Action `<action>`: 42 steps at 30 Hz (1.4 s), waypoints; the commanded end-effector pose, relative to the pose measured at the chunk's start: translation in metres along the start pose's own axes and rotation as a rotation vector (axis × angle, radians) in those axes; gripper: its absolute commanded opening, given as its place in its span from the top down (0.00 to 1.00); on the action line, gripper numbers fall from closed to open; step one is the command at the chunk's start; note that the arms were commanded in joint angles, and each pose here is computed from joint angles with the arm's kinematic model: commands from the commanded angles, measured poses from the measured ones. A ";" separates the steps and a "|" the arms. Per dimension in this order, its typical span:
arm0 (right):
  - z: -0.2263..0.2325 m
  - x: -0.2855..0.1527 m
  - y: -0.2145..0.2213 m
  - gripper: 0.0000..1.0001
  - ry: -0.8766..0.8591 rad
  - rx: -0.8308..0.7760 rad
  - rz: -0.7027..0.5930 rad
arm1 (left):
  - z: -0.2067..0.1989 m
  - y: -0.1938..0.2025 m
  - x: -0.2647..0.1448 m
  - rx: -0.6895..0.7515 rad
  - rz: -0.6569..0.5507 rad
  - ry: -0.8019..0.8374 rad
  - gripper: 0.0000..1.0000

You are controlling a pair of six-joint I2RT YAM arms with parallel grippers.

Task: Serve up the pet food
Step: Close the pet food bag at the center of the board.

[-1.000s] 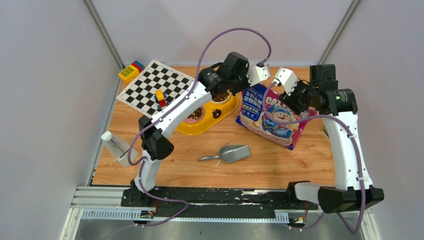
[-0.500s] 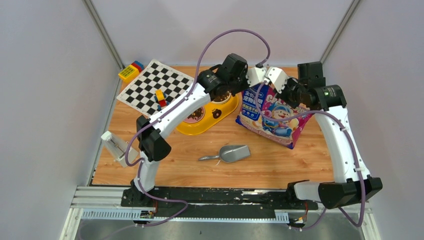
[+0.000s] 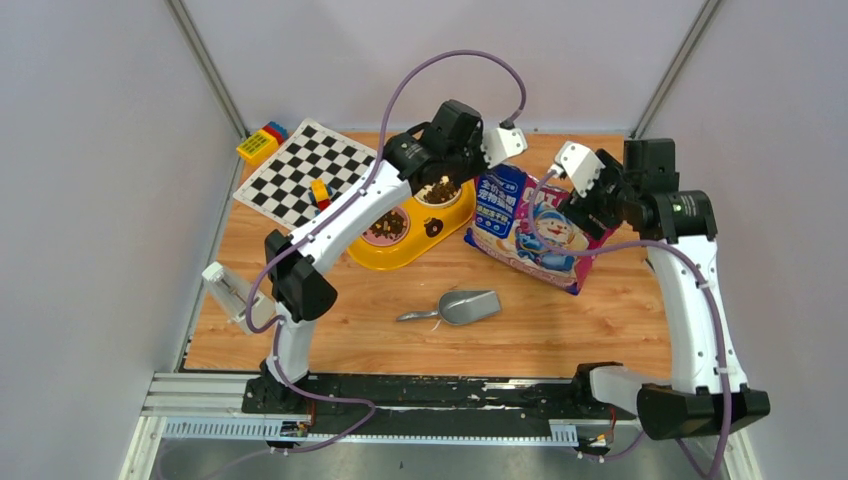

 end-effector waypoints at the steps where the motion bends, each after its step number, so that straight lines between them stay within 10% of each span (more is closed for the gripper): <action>1: 0.008 -0.017 0.018 0.28 0.056 -0.042 0.029 | 0.049 -0.012 -0.071 -0.035 -0.090 -0.242 1.00; 3: 0.005 -0.017 0.024 0.43 0.071 -0.034 0.049 | 0.049 -0.012 -0.070 -0.031 -0.093 -0.240 1.00; 5: -0.001 -0.016 0.026 0.91 0.086 -0.016 0.058 | 0.050 -0.013 -0.071 -0.029 -0.097 -0.238 1.00; 6: -0.003 -0.016 0.024 1.00 0.091 -0.002 0.054 | 0.051 -0.014 -0.072 -0.029 -0.099 -0.240 1.00; 15: -0.020 -0.031 0.014 1.00 0.144 0.025 -0.024 | 0.050 -0.018 -0.084 0.025 -0.132 -0.202 0.93; 19: -0.020 -0.029 0.012 1.00 0.146 0.035 -0.045 | 0.046 -0.033 -0.101 0.095 -0.276 -0.089 0.26; 23: -0.020 -0.035 0.008 1.00 0.162 0.039 -0.086 | 0.042 -0.045 -0.104 0.183 -0.393 0.030 0.02; 42: 0.013 -0.052 0.017 1.00 0.090 0.068 -0.192 | 0.031 -0.036 -0.038 0.287 -0.430 0.189 0.00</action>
Point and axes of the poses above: each gripper's point midway between its finger pads, its own x axis out along the fingers, its own z axis along the line the jaws close on, y = z × x, the point moved 10 cm from there along -x, back along the fingers, and after that the axes turned 15 degrees about x, right-handed, at the moved point
